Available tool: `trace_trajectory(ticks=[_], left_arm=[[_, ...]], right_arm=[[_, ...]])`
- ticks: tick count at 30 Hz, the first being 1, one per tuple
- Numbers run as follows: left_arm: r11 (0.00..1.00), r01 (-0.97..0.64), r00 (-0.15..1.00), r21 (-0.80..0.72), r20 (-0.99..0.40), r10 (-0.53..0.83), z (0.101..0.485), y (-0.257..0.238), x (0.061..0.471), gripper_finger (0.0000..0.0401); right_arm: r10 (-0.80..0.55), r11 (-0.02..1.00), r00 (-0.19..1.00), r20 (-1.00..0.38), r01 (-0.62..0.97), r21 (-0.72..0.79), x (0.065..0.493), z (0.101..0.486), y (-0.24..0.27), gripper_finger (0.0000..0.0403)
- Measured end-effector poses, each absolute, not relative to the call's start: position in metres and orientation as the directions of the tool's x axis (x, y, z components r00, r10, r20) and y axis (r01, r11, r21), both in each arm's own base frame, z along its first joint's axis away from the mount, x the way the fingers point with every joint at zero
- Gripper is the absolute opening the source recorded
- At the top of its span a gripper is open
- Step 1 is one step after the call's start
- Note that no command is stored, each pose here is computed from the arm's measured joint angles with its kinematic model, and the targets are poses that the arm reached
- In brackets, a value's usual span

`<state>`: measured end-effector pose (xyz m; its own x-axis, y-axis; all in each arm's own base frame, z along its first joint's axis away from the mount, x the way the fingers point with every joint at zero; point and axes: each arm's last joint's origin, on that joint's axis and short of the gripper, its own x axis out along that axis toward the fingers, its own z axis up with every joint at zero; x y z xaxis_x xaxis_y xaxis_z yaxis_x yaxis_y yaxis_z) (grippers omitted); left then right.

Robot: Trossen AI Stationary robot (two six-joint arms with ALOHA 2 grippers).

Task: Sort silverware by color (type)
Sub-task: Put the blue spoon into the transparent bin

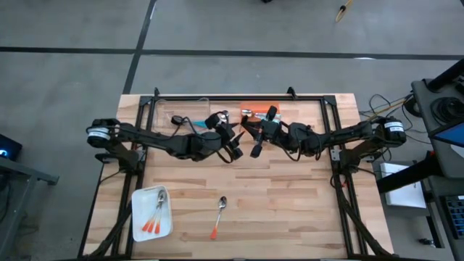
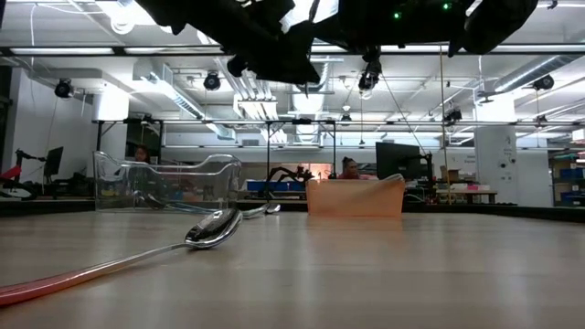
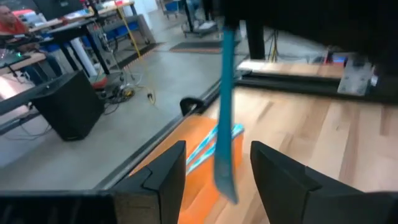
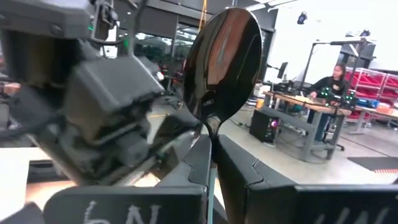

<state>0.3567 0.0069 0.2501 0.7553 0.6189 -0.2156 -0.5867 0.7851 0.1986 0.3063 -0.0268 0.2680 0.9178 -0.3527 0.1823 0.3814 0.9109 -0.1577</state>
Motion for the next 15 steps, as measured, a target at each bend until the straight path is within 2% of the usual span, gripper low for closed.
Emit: trace_trajectory(ticks=[7,15], left_arm=[[0.784,-0.586,0.764,0.203,-0.184,0.618,0.2545,0.0066,0.3571,0.0145],[0.785,-0.588,0.765,0.196,-0.18,0.618,0.2558,0.0066,0.3571,0.0042]], right_arm=[[-0.353,0.919,0.915,0.194,0.378,-0.112,0.306,0.2692,-0.0268,0.0009],[-0.354,0.92,0.914,0.197,0.379,-0.104,0.306,0.2695,-0.0269,0.0009]])
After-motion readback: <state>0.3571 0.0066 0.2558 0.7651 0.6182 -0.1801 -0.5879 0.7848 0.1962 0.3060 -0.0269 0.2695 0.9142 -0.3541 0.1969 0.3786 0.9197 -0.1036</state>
